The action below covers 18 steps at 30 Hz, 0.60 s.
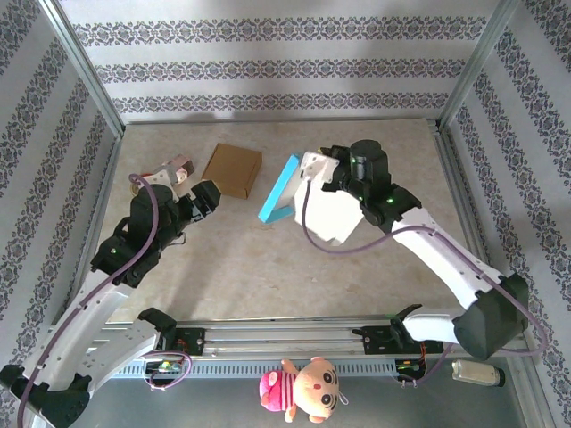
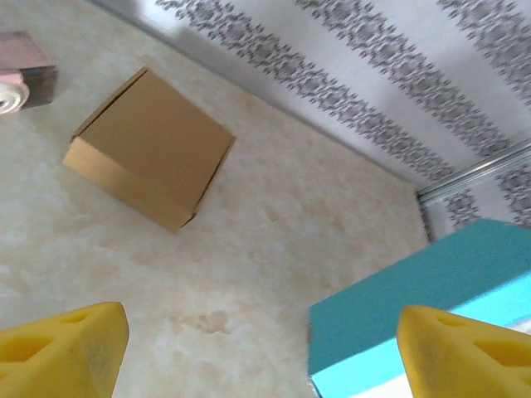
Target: Fold the paper box
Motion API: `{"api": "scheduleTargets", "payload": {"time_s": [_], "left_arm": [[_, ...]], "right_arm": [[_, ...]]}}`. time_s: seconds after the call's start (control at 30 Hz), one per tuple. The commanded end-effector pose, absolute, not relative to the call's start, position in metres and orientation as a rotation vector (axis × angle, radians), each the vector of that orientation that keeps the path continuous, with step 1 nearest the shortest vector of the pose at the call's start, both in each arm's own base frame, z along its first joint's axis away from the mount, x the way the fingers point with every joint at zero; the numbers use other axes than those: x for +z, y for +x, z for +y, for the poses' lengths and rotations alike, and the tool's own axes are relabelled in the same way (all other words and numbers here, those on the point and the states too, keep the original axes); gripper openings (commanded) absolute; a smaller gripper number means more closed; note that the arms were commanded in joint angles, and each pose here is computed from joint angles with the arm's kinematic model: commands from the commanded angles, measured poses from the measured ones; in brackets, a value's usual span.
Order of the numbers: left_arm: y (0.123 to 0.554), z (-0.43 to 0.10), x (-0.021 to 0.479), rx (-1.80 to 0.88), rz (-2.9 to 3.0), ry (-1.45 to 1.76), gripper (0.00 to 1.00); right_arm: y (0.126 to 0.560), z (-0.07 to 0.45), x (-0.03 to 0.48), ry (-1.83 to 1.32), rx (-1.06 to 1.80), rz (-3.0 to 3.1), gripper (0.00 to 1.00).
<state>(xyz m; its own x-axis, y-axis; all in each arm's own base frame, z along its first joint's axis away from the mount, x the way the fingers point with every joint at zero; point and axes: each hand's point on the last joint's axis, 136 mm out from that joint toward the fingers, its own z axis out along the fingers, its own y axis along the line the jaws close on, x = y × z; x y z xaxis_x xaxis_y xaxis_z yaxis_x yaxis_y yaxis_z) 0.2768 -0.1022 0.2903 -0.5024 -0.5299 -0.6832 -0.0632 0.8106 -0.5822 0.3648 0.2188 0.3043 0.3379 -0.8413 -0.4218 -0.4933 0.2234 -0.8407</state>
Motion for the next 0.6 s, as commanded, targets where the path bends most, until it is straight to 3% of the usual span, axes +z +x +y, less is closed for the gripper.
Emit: {"api": "scheduleTargets", "payload": {"time_s": [0.0,0.27,0.57], "left_arm": [[0.271,-0.097,0.265,-0.52,2.125,-0.413,0.84],[0.273,-0.109,0.241,-0.617,2.14,-0.446,0.85],[0.266,-0.104,0.236,-0.64,2.105,-0.477,0.85]], "right_arm": [[0.341,0.195,0.221,-2.175,-0.75,1.038,0.0],[0.315,0.216,0.13,-2.609,-0.423,1.108,0.0],[0.323,0.261,0.042,-2.635,-0.492,1.04,0.07]]}}
